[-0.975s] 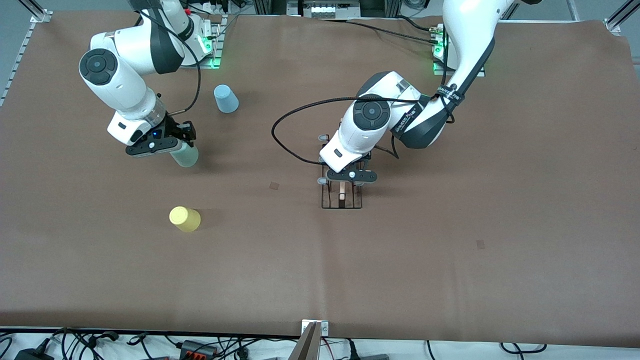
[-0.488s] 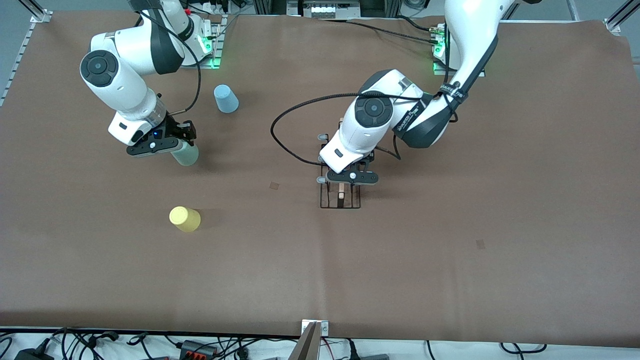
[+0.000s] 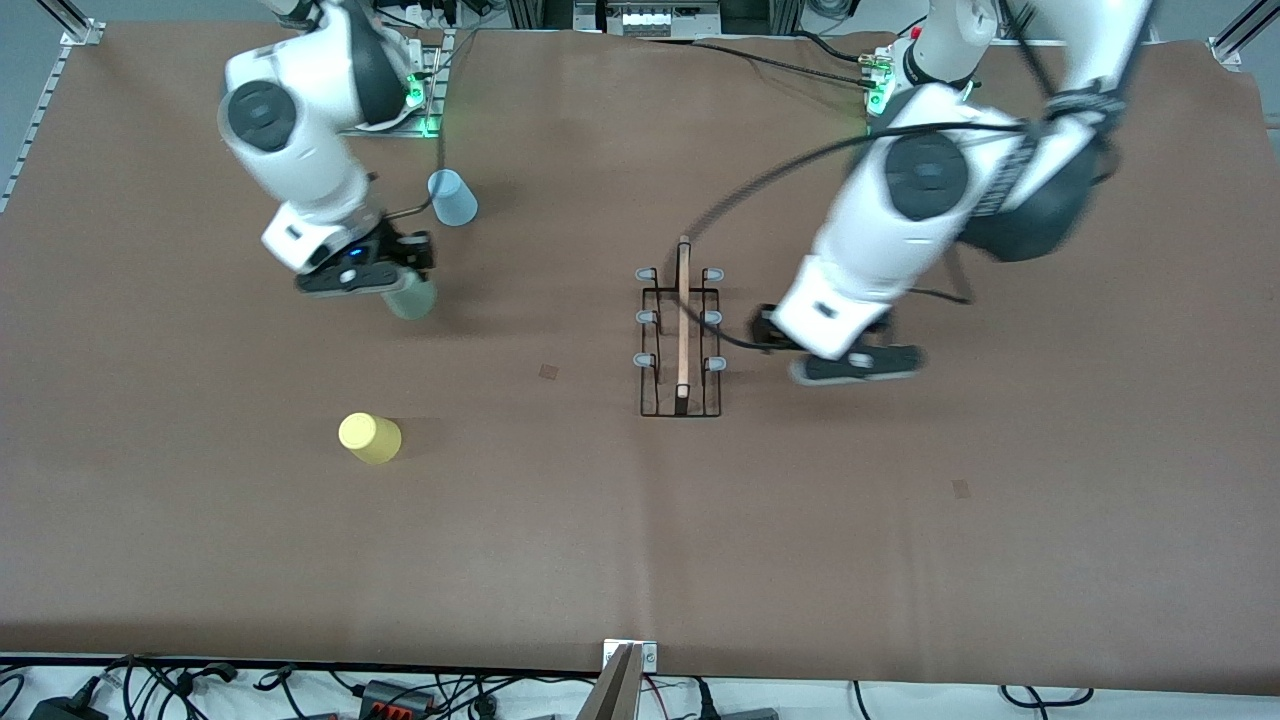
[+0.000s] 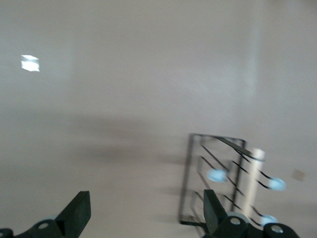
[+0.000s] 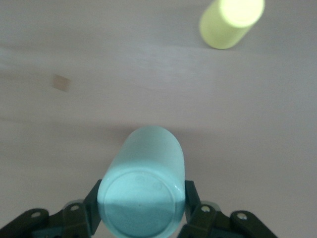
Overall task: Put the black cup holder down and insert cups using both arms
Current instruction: 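Release the rack and withdraw the left gripper while the right gripper lifts the cup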
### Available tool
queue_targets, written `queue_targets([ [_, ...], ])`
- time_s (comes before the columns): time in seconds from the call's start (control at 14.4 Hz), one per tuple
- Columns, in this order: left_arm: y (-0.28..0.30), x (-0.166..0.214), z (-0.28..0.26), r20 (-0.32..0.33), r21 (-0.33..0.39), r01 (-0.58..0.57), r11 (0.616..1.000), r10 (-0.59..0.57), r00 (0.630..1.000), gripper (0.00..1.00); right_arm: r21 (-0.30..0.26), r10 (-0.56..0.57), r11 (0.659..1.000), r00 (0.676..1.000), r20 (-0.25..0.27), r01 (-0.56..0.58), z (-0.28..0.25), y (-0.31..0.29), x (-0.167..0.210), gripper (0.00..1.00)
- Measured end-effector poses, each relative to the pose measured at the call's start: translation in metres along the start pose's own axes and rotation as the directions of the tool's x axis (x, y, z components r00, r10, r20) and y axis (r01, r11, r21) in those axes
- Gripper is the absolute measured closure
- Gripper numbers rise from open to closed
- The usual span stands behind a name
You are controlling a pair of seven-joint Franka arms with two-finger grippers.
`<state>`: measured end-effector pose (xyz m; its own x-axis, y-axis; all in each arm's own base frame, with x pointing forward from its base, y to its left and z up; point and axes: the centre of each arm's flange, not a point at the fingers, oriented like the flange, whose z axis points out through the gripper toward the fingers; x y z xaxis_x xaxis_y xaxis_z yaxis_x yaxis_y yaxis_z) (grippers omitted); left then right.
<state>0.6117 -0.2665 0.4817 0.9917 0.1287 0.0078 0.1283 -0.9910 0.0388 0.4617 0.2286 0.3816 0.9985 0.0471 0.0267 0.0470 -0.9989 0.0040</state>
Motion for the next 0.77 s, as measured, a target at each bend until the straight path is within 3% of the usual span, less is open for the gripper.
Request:
queue_targets([
  [0.28, -0.136, 0.050, -0.021, 0.023, 0.027, -0.220, 0.975, 0.219, 0.975, 0.00, 0.072, 0.178, 0.982, 0.984, -0.024, -0.176, -0.030, -0.133, -0.030, 0.33],
  [0.49, -0.227, 0.070, -0.042, 0.049, 0.025, -0.303, 0.953, 0.301, 0.952, 0.00, 0.105, 0.246, 0.964, 0.969, 0.018, -0.246, -0.026, -0.203, -0.050, 0.33],
  [0.77, -0.261, 0.062, -0.081, 0.110, 0.020, -0.310, 0.950, 0.306, 0.946, 0.00, 0.115, 0.278, 0.952, 0.959, 0.056, -0.283, -0.016, -0.252, -0.071, 0.33],
])
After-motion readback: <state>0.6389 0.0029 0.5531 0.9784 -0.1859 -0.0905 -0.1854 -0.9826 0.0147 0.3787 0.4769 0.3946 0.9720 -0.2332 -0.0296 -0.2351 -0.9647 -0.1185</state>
